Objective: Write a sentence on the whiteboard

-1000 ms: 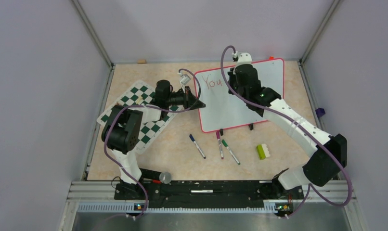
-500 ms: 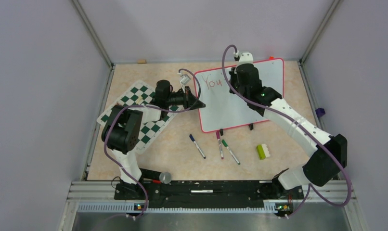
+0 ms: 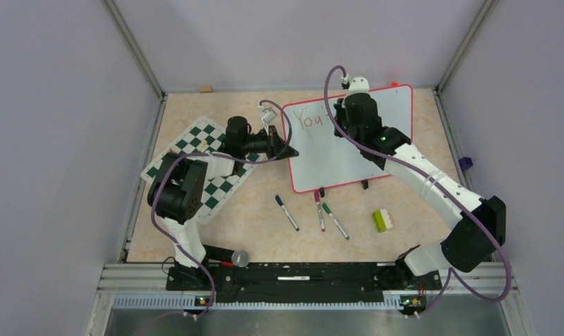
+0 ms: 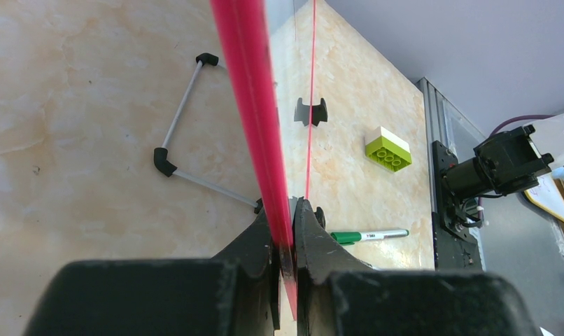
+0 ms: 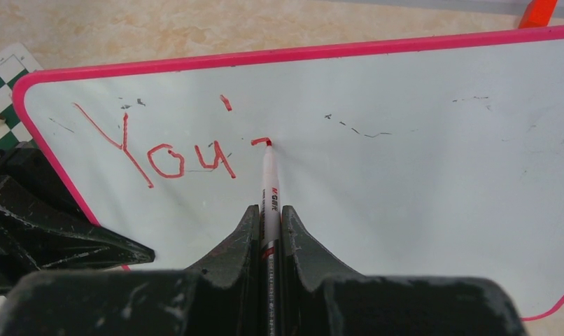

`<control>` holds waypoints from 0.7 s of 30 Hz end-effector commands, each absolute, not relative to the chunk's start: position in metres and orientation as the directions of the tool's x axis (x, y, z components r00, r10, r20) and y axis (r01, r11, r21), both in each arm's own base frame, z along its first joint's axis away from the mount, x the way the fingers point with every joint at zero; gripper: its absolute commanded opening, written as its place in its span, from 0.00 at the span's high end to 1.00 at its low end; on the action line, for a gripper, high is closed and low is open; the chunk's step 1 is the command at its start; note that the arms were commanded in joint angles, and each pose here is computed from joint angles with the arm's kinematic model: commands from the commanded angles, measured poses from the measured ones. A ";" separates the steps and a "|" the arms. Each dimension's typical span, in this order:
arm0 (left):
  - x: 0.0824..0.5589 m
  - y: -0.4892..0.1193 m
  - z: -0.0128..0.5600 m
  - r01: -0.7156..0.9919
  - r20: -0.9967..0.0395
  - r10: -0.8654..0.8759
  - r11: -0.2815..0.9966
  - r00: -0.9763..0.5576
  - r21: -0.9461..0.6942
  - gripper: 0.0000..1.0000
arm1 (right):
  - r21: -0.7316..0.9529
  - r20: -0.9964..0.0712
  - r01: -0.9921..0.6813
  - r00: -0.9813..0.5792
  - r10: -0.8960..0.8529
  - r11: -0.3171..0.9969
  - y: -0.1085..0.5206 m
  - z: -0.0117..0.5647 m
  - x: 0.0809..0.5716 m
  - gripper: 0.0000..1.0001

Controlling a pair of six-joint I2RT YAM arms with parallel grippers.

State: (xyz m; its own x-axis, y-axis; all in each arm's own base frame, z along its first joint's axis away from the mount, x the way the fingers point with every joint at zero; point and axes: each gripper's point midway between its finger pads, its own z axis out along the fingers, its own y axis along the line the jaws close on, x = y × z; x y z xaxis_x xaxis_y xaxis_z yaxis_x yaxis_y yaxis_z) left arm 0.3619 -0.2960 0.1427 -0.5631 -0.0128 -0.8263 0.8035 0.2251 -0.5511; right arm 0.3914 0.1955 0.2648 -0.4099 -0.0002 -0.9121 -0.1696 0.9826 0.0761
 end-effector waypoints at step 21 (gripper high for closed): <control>0.352 -0.296 0.114 0.859 -0.873 0.057 0.223 -0.484 -0.461 1.00 | 0.098 -0.909 -0.148 -0.416 0.028 0.984 0.188 0.262 0.391 1.00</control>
